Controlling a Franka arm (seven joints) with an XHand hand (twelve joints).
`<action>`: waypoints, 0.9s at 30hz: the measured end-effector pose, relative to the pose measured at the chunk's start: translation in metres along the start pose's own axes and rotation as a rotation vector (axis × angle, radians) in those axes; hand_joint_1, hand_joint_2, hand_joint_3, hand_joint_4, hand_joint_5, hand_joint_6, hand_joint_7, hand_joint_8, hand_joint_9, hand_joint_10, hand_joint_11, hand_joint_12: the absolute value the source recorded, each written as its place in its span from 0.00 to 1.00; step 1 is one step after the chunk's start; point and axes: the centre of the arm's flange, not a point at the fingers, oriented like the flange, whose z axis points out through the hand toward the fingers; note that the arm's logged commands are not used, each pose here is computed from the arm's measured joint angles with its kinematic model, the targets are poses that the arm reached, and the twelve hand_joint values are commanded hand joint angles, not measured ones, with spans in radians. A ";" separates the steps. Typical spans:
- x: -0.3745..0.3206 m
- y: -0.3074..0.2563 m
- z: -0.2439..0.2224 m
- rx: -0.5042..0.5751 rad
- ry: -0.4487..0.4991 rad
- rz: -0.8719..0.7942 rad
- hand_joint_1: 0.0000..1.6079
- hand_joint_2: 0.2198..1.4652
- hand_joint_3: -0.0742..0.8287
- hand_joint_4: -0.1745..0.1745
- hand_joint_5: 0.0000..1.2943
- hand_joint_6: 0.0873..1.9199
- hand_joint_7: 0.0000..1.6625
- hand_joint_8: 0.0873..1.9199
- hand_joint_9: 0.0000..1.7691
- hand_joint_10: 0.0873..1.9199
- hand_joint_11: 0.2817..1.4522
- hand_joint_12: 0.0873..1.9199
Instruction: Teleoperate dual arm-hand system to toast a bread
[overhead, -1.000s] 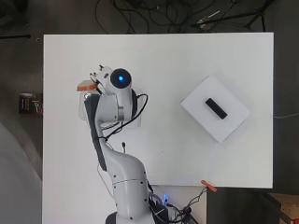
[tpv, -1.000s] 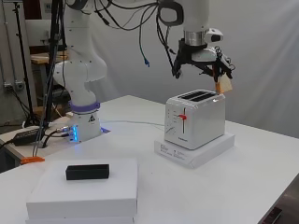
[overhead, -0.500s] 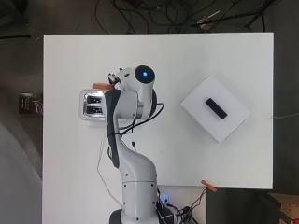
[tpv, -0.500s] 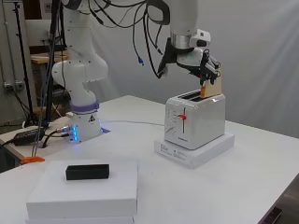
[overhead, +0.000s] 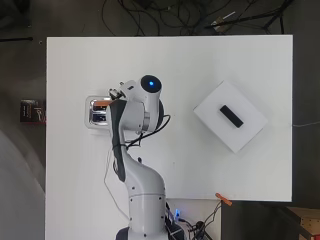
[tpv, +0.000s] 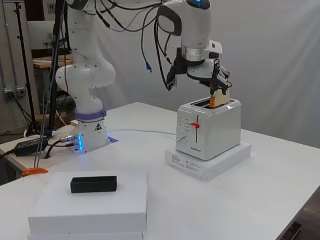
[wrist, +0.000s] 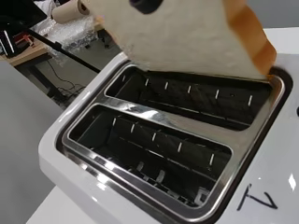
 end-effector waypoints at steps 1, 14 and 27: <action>0.002 -0.001 -0.003 0.000 0.003 -0.011 0.76 0.79 0.08 0.00 0.51 0.64 0.61 0.56 0.74 0.16 0.33 0.33; 0.005 -0.005 0.011 0.032 0.001 -0.041 0.75 0.80 0.08 0.00 0.48 0.67 0.58 0.60 0.71 0.23 0.31 0.37; -0.034 0.029 0.011 -0.031 -0.031 0.176 0.05 0.62 0.09 0.12 0.16 0.00 0.14 0.00 0.18 0.00 0.08 0.00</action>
